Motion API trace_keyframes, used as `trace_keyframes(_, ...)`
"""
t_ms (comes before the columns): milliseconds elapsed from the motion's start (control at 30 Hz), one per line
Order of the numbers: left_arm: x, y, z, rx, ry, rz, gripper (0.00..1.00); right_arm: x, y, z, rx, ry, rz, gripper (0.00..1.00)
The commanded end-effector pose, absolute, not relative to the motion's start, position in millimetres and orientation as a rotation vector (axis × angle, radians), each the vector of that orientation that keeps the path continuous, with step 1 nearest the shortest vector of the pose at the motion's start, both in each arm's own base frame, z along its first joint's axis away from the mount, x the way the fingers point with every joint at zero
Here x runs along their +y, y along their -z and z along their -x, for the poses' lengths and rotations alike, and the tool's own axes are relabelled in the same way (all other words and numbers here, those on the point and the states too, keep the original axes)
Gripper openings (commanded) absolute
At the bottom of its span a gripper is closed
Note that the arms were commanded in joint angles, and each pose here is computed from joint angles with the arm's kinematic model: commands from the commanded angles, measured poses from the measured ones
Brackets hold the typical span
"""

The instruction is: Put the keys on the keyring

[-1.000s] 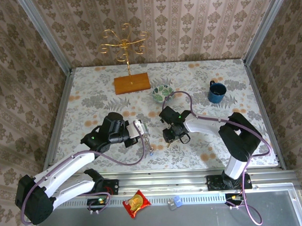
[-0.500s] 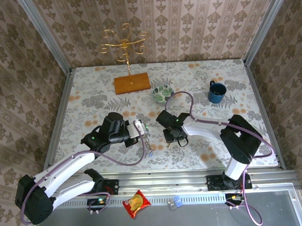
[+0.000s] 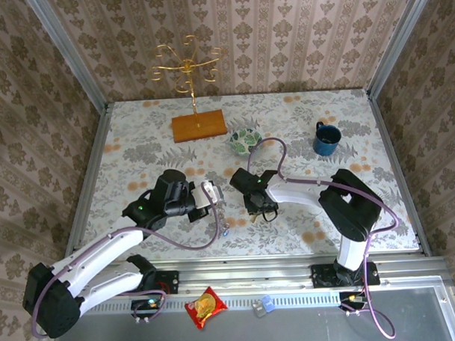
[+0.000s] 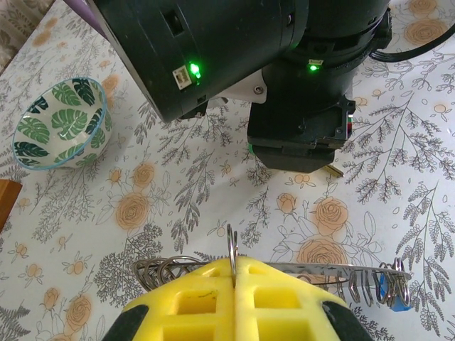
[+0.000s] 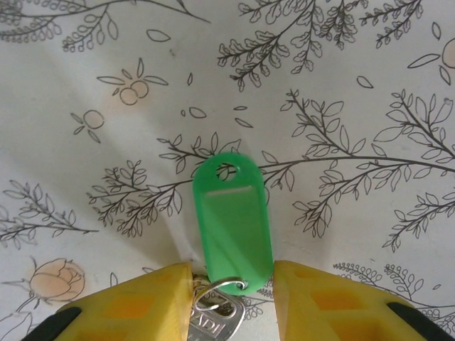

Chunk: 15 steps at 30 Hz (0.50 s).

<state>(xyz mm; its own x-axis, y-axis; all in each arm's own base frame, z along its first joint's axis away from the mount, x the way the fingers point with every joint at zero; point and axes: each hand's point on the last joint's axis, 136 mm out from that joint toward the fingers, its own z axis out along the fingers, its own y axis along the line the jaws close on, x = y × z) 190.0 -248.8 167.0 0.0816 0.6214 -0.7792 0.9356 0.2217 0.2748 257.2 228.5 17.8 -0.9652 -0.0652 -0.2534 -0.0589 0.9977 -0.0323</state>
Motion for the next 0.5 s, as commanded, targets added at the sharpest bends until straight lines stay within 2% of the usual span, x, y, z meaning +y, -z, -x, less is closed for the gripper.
trace_keyframes(0,-254.3,-171.9,-189.6,1.577,0.458,-1.496,0.0,221.3,-19.2,-260.7,2.864,0.126,0.048,0.35)
trace_keyframes(467,-254.2,-172.3,-189.7,1.578,0.454,-1.495,0.0,219.2,-28.9,-259.8,2.841,0.16,0.074,0.16)
